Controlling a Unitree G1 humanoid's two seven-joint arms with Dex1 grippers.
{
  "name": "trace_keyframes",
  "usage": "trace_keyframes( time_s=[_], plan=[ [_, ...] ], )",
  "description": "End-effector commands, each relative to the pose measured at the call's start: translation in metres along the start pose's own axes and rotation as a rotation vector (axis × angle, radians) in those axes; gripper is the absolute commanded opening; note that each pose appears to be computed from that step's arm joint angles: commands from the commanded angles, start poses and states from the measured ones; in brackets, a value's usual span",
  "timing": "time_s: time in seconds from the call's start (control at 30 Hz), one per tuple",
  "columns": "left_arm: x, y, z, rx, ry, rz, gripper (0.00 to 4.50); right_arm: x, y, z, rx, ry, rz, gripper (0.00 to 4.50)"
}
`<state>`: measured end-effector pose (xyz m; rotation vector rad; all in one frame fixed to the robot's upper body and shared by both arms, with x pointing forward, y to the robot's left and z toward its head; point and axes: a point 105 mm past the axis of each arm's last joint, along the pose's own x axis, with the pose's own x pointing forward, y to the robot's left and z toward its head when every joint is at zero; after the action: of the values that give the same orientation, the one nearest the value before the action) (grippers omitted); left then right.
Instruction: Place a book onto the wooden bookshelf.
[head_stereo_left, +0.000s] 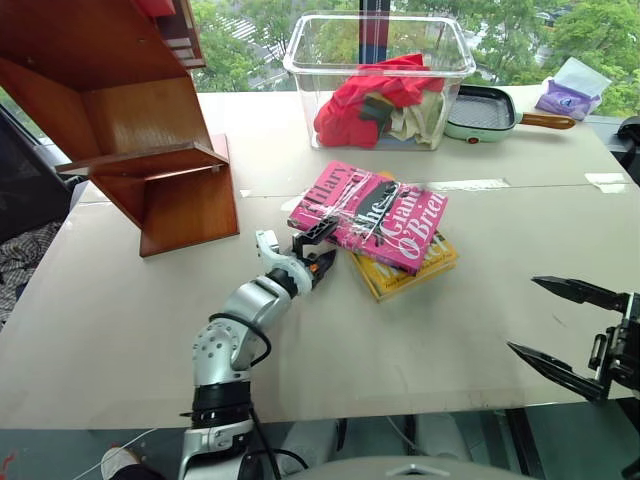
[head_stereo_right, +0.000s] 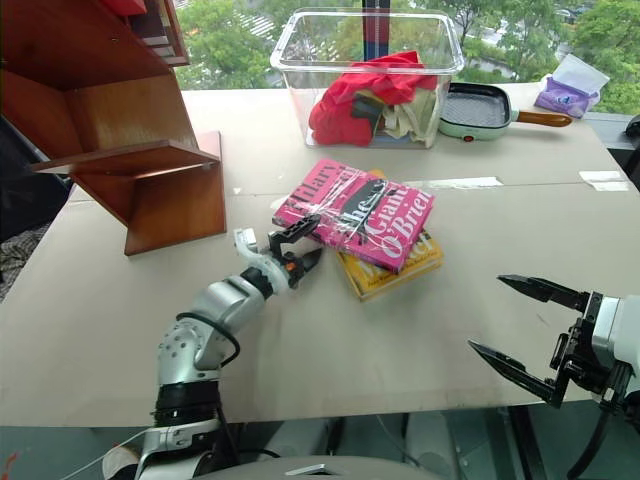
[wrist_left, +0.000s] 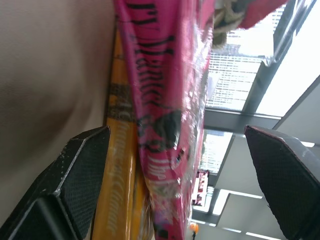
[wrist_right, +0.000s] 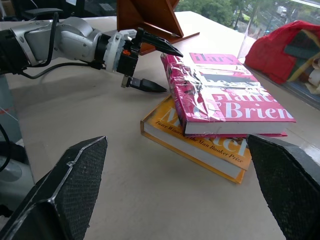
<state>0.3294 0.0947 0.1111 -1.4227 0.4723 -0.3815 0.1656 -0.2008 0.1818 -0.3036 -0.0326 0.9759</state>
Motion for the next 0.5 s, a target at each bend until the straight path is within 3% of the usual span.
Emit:
trace_keyframes(
  time_s=[0.03,0.4,0.5],
  plan=[
    [0.009,-0.008,-0.002,-0.006,-0.005,-0.057,4.41,-0.002,0.000,0.010,-0.042,-0.002,-0.007,4.50],
    [0.030,-0.013,-0.002,-0.065,-0.049,-0.131,4.41,-0.005,-0.001,0.018,-0.052,0.027,-0.021,4.50],
    [0.036,-0.014,-0.003,-0.065,-0.045,-0.128,3.55,-0.004,0.000,0.017,-0.047,0.027,-0.023,4.50]
  ],
)
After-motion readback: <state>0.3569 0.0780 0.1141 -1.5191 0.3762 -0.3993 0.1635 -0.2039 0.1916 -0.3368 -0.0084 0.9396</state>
